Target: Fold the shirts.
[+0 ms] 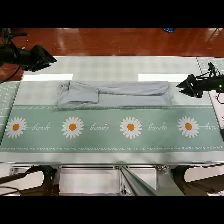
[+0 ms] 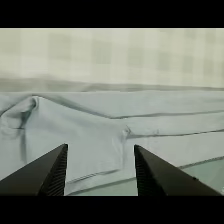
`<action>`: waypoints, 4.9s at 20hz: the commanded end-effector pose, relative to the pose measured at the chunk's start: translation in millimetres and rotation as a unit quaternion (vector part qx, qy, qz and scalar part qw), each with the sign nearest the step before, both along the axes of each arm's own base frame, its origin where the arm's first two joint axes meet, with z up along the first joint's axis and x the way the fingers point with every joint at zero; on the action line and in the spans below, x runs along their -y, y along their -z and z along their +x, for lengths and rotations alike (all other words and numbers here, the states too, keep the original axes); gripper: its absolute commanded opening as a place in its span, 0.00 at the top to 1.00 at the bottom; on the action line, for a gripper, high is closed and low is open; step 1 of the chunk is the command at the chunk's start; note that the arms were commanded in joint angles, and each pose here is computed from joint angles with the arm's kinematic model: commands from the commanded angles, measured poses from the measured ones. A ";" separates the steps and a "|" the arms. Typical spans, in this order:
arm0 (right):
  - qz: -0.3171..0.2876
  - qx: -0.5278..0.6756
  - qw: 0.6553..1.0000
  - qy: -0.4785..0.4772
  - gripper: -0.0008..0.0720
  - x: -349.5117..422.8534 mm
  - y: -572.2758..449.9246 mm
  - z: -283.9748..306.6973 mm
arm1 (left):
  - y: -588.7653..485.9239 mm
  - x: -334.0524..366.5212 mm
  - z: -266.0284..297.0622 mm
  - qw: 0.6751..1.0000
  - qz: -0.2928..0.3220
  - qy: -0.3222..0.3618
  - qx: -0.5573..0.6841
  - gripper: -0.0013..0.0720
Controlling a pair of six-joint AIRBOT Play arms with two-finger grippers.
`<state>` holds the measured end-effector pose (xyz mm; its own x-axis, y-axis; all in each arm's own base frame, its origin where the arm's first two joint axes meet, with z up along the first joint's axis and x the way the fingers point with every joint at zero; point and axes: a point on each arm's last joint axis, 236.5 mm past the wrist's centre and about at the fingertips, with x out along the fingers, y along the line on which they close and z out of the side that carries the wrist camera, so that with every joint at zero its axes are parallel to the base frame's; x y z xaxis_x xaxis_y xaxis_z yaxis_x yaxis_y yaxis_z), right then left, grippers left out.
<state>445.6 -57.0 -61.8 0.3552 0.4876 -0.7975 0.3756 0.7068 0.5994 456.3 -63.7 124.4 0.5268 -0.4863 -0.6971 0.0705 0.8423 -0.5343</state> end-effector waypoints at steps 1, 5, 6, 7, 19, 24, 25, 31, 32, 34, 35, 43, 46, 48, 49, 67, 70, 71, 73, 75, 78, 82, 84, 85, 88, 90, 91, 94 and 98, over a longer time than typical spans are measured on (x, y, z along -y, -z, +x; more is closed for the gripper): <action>0.002 -0.037 0.999 -0.003 0.42 -10.4 24.2 -4.2 | -31.3 22.5 -36.3 0.997 0.018 0.009 0.075 0.29; 0.038 -0.036 0.999 -0.015 0.42 -41.6 39.0 6.3 | -41.8 25.7 -55.6 0.995 0.018 0.006 0.094 0.29; 0.053 -0.030 0.998 -0.021 0.42 -53.6 39.4 10.2 | -42.9 27.2 -55.7 0.995 0.014 0.006 0.094 0.29; 0.064 -0.023 0.997 -0.026 0.42 -64.6 38.9 14.3 | -42.3 27.9 -55.2 0.996 0.011 0.006 0.093 0.29; -0.016 0.063 0.988 -0.139 0.96 -97.4 -51.9 -9.5 | -2.9 69.1 -75.9 0.993 0.023 0.110 0.035 0.96; -0.060 0.170 0.973 -0.147 0.96 -114.7 -147.8 -75.7 | 10.2 148.7 -72.6 0.985 0.016 0.165 0.058 0.96; -0.063 0.184 0.970 -0.143 0.96 -119.8 -161.2 -94.2 | 18.9 167.6 -66.2 0.986 0.006 0.159 0.055 0.96; -0.071 0.260 0.955 -0.127 0.96 -148.3 -231.7 -184.9 | 98.0 314.1 -96.4 0.964 -0.008 0.263 -0.022 0.96; -0.074 0.266 0.953 -0.128 0.96 -150.2 -236.7 -192.4 | 108.1 340.5 -107.6 0.958 -0.018 0.284 -0.037 0.96; -0.072 0.269 0.952 -0.130 0.96 -154.0 -241.4 -202.8 | 127.2 384.5 -130.1 0.946 -0.031 0.318 -0.059 0.96; -0.073 0.267 0.952 -0.133 0.96 -154.8 -240.9 -205.3 | 137.6 405.7 -143.1 0.939 -0.032 0.335 -0.068 0.96; -0.093 0.272 0.951 -0.116 0.96 -144.4 -240.3 -197.5 | 159.1 470.4 -221.9 0.908 -0.062 0.394 -0.130 0.96; -0.092 0.271 0.951 -0.114 0.96 -144.1 -240.0 -197.5 | 148.8 438.3 -174.6 0.920 -0.063 0.365 -0.124 0.96; -0.087 0.276 0.951 -0.109 0.96 -145.1 -243.0 -195.4 | 135.4 395.2 -127.7 0.935 -0.070 0.322 -0.134 0.96; -0.079 0.281 0.950 -0.107 0.96 -147.6 -245.9 -193.2 | 124.0 370.8 -106.2 0.941 -0.073 0.303 -0.133 0.96; 0.109 0.184 0.931 -0.296 0.96 -410.6 -134.0 -45.1 | -56.9 26.3 -167.2 0.984 0.139 0.015 0.113 0.96; 0.107 0.158 0.932 -0.308 0.70 -436.0 -96.1 -40.9 | -14.8 33.2 -192.0 0.990 0.099 0.001 0.099 0.96; 0.106 0.145 0.934 -0.308 0.40 -439.6 -84.0 -42.7 | 0.4 33.3 -197.5 0.992 0.092 -0.004 0.087 0.96; 0.101 0.130 0.934 -0.318 0.41 -436.5 -72.7 -46.3 | 27.7 32.3 -205.2 0.994 0.091 -0.007 0.057 0.96; 0.108 0.121 0.933 -0.321 0.42 -417.2 -84.3 -45.8 | 44.4 31.7 -208.1 0.995 0.094 -0.005 0.039 0.96; 0.087 0.115 0.933 -0.331 0.42 -343.8 -124.1 -47.4 | 48.4 31.4 -208.0 0.995 0.094 -0.007 0.037 0.96; -0.152 0.091 0.947 -0.267 0.42 -185.8 -148.2 -70.0 | 42.9 32.8 -202.0 0.995 0.086 -0.014 0.051 0.96; -0.234 0.091 0.950 -0.184 0.42 -131.6 -145.7 -95.4 | 39.1 35.4 -198.8 0.995 0.073 -0.020 0.057 0.96; -0.248 0.095 0.954 -0.138 0.42 -117.2 -136.1 -110.8 | 37.5 36.3 -197.5 0.995 0.070 -0.022 0.060 0.96; -0.185 0.114 0.976 -0.012 0.42 -119.3 -86.2 -143.6 | 36.3 37.2 -196.8 0.996 0.067 -0.022 0.062 0.96; -0.102 0.096 0.989 0.043 0.42 -139.6 -47.4 -158.3 | 35.8 38.8 -197.2 0.996 0.062 -0.022 0.061 0.96; -0.074 0.077 0.993 0.051 0.42 -149.2 -31.0 -165.2 | 35.0 40.9 -197.6 0.996 0.057 -0.021 0.061 0.96; -0.039 0.051 0.998 0.019 0.42 -170.5 -3.8 -168.5 | 33.4 44.7 -198.3 0.997 0.046 -0.020 0.059 0.96; 0.046 0.015 0.999 0.002 0.42 -209.0 22.4 -162.7 | 33.3 45.1 -198.5 0.997 0.045 -0.020 0.059 0.96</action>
<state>278.1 126.9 -69.4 0.3920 0.4582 -0.7977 0.3400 0.7336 0.5884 258.0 -107.6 90.2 0.6253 -0.3962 -0.6724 0.0933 0.8933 -0.4396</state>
